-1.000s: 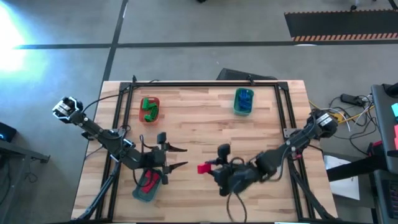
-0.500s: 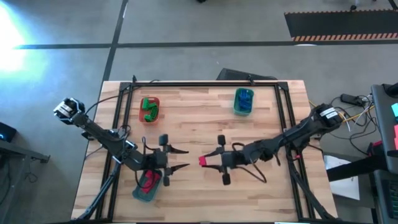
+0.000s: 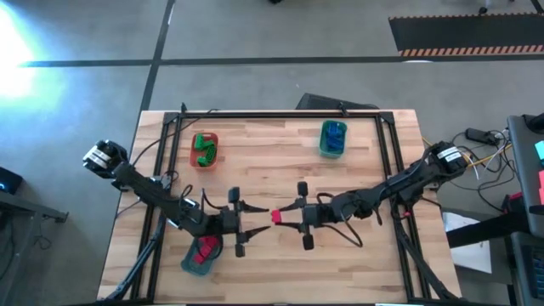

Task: Sort & place blocks by color
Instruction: Put the red game piece into the blue bin

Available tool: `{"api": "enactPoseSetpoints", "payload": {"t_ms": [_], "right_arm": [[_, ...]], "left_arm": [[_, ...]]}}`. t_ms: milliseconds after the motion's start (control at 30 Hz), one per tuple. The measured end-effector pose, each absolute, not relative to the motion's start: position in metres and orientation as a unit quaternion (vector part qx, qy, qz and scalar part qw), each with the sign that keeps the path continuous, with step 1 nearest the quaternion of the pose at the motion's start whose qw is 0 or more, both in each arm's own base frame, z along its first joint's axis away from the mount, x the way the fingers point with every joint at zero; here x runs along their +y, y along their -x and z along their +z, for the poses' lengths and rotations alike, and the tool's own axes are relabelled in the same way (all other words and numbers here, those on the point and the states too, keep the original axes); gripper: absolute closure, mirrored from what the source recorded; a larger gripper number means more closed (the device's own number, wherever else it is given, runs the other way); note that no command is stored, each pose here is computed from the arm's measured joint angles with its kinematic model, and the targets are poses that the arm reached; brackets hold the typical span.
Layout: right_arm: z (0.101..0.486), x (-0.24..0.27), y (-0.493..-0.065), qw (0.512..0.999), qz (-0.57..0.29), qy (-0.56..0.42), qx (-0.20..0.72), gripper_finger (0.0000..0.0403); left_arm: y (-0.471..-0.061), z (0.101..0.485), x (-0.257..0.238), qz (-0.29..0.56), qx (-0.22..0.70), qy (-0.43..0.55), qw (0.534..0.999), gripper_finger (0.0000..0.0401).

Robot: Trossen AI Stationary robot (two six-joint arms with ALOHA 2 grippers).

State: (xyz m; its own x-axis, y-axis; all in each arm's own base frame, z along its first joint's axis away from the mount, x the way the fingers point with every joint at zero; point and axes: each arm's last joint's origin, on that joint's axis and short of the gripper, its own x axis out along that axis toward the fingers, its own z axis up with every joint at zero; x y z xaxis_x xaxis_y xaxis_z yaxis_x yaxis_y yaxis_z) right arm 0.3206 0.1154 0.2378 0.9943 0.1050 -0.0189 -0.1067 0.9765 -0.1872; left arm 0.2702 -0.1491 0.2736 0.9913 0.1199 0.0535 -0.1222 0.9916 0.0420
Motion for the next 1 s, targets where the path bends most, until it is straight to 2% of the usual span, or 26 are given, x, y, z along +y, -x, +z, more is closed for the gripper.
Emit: {"api": "enactPoseSetpoints", "payload": {"t_ms": [133,333,467,567,800,1000], "right_arm": [[0.237,0.116,-0.321,0.994,0.054,0.095,0.007,0.0282],[0.237,0.116,-0.321,0.994,0.054,0.095,0.007,0.0282],[0.237,0.116,-0.321,0.994,0.054,0.095,0.008,0.0282],[0.237,0.116,-0.321,0.994,0.054,0.096,0.008,0.0282],[0.236,0.116,-0.321,0.994,0.054,0.097,0.012,0.0282],[0.236,0.116,-0.321,0.994,0.054,0.097,0.012,0.0282]], "left_arm": [[-0.270,0.274,-0.150,0.036,-0.029,-0.011,0.999,0.0174],[-0.274,0.274,-0.143,0.072,-0.036,-0.003,0.997,0.0095],[-0.287,0.262,-0.140,0.061,-0.036,-0.006,0.997,0.0069],[-0.296,0.259,-0.141,0.033,-0.045,-0.015,0.998,0.0066],[-0.297,0.261,-0.142,0.041,-0.084,-0.047,0.995,0.0073],[-0.298,0.262,-0.141,0.045,-0.085,-0.056,0.994,0.0132]]}}
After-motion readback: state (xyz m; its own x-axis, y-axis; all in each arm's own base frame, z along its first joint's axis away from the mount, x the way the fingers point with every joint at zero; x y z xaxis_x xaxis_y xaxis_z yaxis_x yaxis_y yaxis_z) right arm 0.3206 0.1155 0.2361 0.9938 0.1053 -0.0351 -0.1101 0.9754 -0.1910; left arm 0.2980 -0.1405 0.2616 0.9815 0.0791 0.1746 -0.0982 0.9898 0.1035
